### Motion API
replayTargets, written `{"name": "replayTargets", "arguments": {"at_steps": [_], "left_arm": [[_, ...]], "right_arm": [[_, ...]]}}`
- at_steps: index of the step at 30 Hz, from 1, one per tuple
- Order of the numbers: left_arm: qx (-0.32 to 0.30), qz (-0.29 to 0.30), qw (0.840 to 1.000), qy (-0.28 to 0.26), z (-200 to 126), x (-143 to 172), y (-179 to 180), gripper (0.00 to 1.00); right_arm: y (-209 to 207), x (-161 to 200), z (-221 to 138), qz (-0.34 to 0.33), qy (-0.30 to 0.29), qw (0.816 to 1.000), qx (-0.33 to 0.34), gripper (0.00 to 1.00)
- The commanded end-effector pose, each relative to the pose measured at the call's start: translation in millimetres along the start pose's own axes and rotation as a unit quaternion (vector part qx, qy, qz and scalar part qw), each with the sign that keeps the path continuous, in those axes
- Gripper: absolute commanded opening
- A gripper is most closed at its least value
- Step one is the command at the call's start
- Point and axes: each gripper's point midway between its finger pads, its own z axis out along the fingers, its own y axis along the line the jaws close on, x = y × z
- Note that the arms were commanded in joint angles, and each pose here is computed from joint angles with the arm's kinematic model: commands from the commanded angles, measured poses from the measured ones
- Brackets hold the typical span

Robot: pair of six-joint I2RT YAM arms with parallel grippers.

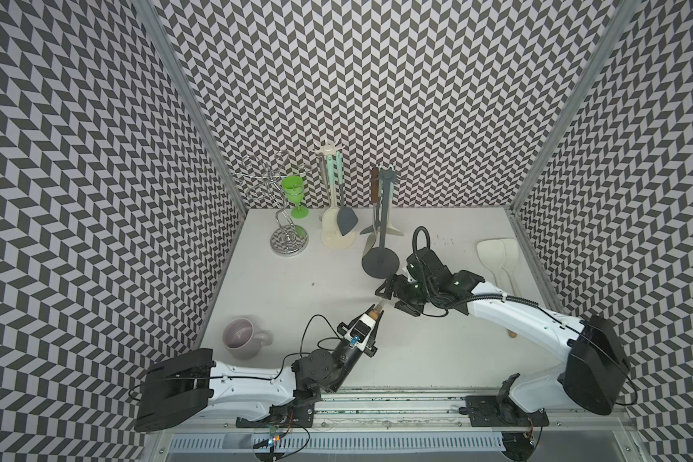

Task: Take the spatula off the kitchen utensil rack
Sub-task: Place the spatula at the center of the board.

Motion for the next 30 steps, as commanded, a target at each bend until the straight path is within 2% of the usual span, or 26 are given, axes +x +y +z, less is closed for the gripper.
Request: {"name": "replayTargets", "arguments": {"at_steps": [1,5,12,20,25,26,30], "left_arm": [[-0.037,0.022,0.998,-0.038,-1,-25,6,0.00],[-0.034,0.051,0.997,-0.040,-2,-24,-7,0.00],[-0.028,0.065,0.996,-0.047,-3,-26,-16,0.00],[-0.023,0.059,0.997,-0.053,-5,-29,-16,0.00],[-0.025,0.053,0.997,-0.060,-8,-32,-13,0.00],[-0.023,0.050,0.997,-0.062,-9,-33,-12,0.00],[-0.020,0.042,0.997,-0.066,-11,-35,-11,0.00]], "right_arm": [[1,13,5,0.014,0.054,0.998,0.006,0.77],[4,14,10,0.015,0.069,0.997,0.013,0.73],[-5,19,13,0.020,0.084,0.995,0.043,0.53],[-5,25,23,0.015,0.103,0.993,0.060,0.52],[-1,29,31,0.024,0.119,0.991,0.050,0.48],[0,30,33,0.027,0.122,0.991,0.045,0.45],[3,28,35,0.032,0.122,0.991,0.041,0.23]]}}
